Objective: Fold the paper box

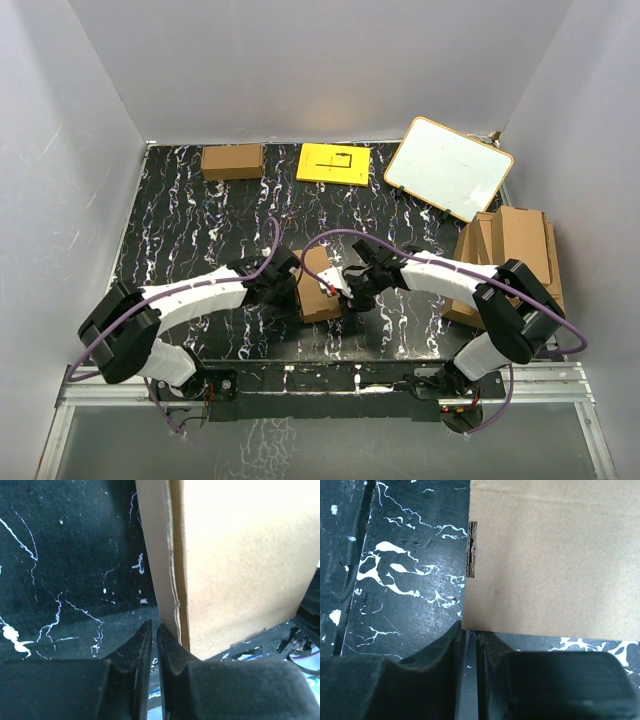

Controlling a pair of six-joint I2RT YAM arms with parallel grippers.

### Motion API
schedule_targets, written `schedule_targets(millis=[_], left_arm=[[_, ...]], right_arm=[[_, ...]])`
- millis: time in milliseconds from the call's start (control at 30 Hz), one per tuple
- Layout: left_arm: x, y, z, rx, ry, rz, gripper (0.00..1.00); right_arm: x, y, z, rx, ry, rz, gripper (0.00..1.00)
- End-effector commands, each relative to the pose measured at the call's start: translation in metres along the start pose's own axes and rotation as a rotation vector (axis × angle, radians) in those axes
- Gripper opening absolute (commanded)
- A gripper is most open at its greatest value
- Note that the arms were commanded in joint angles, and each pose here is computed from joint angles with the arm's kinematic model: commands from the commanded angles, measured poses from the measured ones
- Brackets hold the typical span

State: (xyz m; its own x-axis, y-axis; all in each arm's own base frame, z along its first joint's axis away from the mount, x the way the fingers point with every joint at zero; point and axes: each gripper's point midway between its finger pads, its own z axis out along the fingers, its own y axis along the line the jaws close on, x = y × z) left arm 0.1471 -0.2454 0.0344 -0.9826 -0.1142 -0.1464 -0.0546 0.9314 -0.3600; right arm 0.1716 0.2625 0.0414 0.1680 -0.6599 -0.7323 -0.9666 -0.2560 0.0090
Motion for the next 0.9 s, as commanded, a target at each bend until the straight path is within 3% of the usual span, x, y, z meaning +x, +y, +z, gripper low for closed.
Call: schedule_targets(millis=[0, 200, 333, 867], left_arm=[[-0.004, -0.016, -0.029, 0.081, -0.034, 0.032, 0.10], [0.013, 0.010, -0.028, 0.040, -0.006, 0.016, 0.11], [0.017, 0.013, -0.025, 0.046, 0.003, 0.002, 0.03], [0.002, -0.028, -0.025, 0.159, 0.004, 0.034, 0.00]], right_arm=[[-0.036, -0.023, -0.016, 0.071, -0.114, -0.117, 0.20], [-0.031, -0.023, -0.013, 0.065, -0.106, -0.108, 0.20], [-0.028, -0.022, -0.010, 0.054, -0.107, -0.098, 0.20], [-0.038, -0.014, -0.002, 0.013, -0.138, -0.087, 0.16]])
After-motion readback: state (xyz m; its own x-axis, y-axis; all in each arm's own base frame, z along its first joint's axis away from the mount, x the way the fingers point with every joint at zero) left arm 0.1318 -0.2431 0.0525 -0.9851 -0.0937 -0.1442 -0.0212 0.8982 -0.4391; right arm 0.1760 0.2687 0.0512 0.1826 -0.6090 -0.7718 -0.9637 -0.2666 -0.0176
